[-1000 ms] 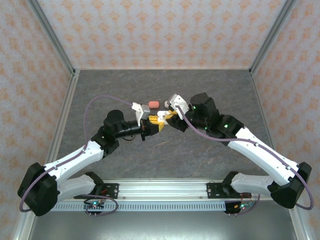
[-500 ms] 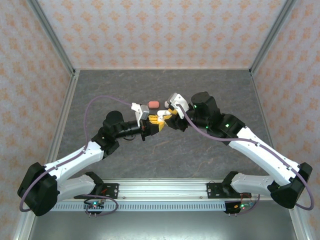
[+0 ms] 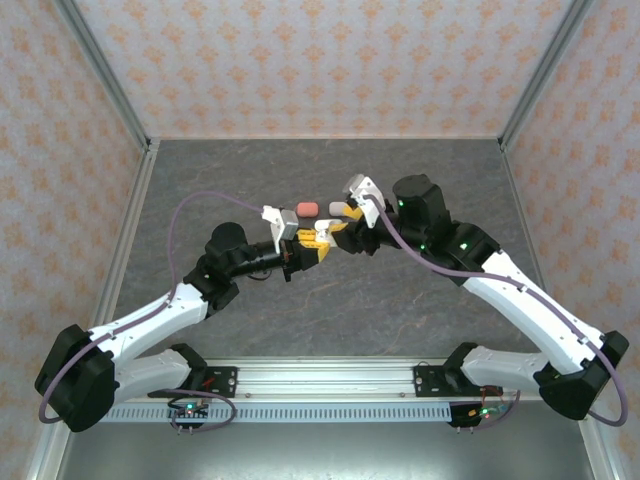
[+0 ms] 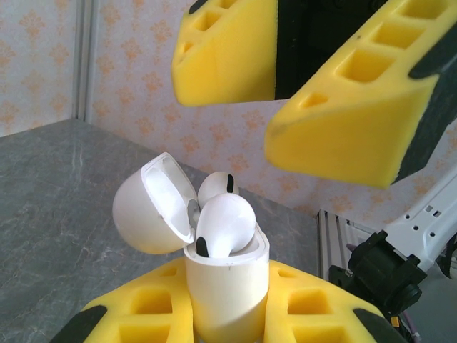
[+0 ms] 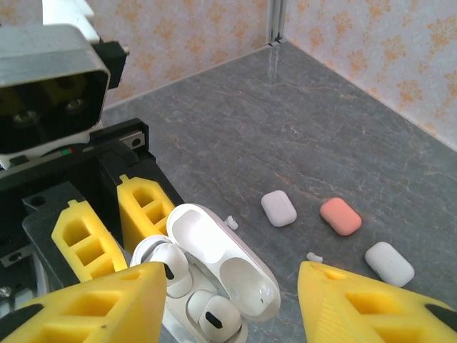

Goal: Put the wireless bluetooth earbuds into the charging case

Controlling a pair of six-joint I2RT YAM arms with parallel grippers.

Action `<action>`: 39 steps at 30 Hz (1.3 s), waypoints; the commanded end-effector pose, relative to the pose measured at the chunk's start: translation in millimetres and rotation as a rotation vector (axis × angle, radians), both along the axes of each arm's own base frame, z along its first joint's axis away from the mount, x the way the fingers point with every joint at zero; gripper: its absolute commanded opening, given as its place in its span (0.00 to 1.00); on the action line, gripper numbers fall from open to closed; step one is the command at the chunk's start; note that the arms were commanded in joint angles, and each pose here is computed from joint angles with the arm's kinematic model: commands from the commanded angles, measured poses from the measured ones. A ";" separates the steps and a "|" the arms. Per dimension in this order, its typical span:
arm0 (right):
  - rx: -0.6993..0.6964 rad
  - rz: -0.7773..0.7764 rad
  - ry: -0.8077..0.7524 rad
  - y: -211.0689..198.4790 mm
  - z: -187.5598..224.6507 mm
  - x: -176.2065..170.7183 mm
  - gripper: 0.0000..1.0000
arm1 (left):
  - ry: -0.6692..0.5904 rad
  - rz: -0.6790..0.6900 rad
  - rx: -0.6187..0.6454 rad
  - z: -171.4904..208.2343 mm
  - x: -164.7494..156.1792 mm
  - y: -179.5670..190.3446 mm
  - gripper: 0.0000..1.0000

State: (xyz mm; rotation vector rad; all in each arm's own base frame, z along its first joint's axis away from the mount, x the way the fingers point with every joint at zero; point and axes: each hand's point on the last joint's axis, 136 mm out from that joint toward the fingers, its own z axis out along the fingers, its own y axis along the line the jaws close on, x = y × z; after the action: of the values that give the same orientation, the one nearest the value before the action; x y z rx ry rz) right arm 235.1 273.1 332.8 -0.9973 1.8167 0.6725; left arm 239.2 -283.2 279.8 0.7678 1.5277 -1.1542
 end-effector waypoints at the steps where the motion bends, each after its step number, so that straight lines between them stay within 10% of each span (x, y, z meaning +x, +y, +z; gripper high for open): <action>1: 0.100 0.011 -0.014 -5.4 33.7 -8.0 0.55 | -0.091 0.011 -0.035 17.1 -2.3 1.7 0.00; 7: 0.164 -0.062 0.061 -20.5 36.9 3.6 0.60 | -0.102 0.013 -0.043 19.9 -3.8 2.9 0.00; 18: 0.337 0.131 0.364 3.5 17.3 -4.8 1.00 | -0.125 0.004 -0.056 27.6 -9.9 3.6 0.00; 39: 0.305 0.294 0.372 23.5 23.1 -30.5 0.87 | -0.110 0.014 -0.035 21.2 -6.5 1.4 0.00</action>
State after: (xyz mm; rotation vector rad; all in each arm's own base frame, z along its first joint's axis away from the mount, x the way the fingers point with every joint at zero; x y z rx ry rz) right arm 215.4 298.4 327.6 -0.9259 1.9289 1.3590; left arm 233.3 -281.7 289.7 0.7806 1.4667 -1.1286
